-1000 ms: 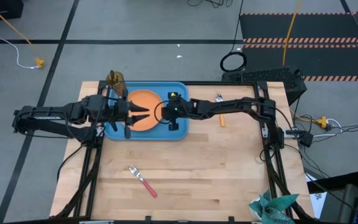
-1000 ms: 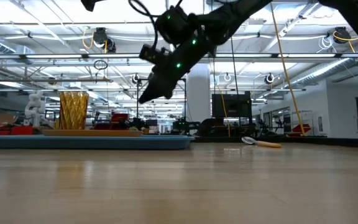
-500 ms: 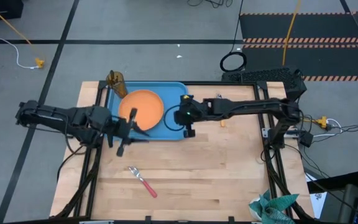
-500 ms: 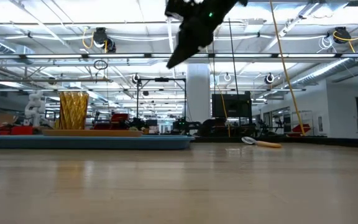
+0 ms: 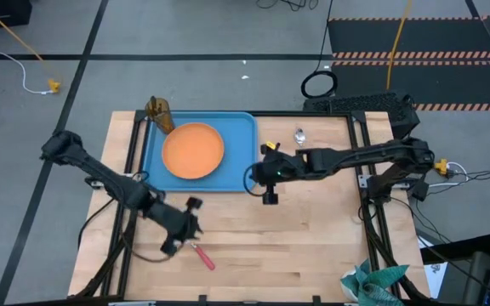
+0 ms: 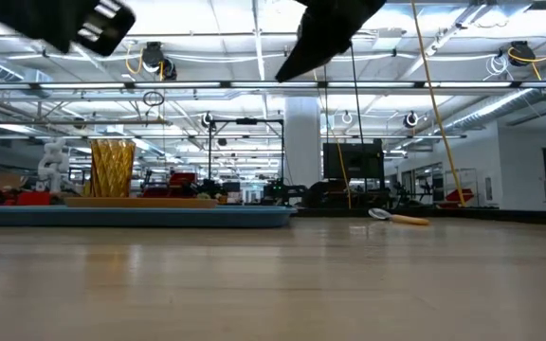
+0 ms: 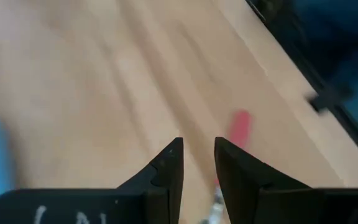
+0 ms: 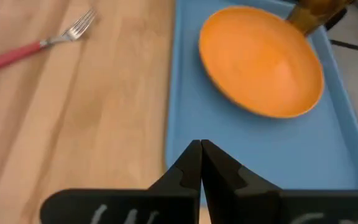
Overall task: Pick and place plate/cup/fork/spoon on tray
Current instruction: Put the red fork on the blue tray
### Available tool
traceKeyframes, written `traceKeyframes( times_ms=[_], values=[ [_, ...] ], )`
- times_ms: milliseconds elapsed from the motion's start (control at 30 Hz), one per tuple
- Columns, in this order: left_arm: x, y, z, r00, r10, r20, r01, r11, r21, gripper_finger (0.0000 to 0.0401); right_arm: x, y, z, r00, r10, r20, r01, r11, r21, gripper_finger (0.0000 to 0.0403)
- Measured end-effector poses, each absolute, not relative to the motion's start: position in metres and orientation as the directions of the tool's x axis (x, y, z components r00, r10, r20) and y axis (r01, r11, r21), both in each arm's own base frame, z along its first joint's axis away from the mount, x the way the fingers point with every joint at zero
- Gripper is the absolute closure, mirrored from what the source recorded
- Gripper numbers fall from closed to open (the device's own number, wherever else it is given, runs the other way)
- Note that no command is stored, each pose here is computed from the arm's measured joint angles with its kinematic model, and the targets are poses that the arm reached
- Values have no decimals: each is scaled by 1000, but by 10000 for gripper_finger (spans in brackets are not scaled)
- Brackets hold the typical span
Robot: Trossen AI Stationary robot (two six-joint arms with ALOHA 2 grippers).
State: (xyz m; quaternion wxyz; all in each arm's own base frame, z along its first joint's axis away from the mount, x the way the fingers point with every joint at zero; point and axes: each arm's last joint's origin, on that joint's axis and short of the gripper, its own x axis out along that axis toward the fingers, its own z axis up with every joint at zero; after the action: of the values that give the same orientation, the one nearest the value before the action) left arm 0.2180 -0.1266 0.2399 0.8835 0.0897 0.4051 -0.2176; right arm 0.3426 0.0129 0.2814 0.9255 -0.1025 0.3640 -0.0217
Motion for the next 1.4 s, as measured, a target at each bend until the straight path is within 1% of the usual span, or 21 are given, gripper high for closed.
traceKeyframes(
  times_ms=[233, 467, 633, 800, 933, 1067, 1167, 1300, 1400],
  values=[
    [215, -156, 206, 413, -326, -850, 497, 863, -89, 306, 342, 38, 282, 751, -61, -657, -39, 990, -136, 403],
    [216, -172, 179, 328, -283, -901, 485, 869, -96, 300, 338, 64, 282, 758, -2, -653, -24, 999, -32, 403],
    [218, -176, 165, 327, -207, -922, 471, 882, -31, 269, 336, 84, 285, 781, 42, -623, -44, 999, 12, 403],
    [219, -176, 156, 312, -160, -936, 491, 871, 14, 237, 334, 102, 288, 807, 65, -587, -73, 997, 9, 403],
    [219, -174, 145, 293, -91, -952, 517, 853, 78, 230, 332, 113, 290, 820, 70, -567, -86, 996, 0, 403],
    [222, -175, 137, 289, -59, -955, 540, 834, 112, 242, 330, 120, 291, 829, 93, -551, -108, 994, 5, 403],
    [223, -175, 136, 289, -53, -956, 564, 817, 125, 264, 329, 124, 291, 828, 101, -552, -117, 993, 5, 403],
    [222, -174, 137, 290, -60, -955, 602, 787, 134, 315, 328, 125, 291, 828, 102, -551, -120, 993, 3, 403],
    [223, -170, 139, 310, -20, -950, 611, 770, 183, 362, 329, 124, 291, 832, 80, -549, -101, 995, -9, 403]
  ],
)
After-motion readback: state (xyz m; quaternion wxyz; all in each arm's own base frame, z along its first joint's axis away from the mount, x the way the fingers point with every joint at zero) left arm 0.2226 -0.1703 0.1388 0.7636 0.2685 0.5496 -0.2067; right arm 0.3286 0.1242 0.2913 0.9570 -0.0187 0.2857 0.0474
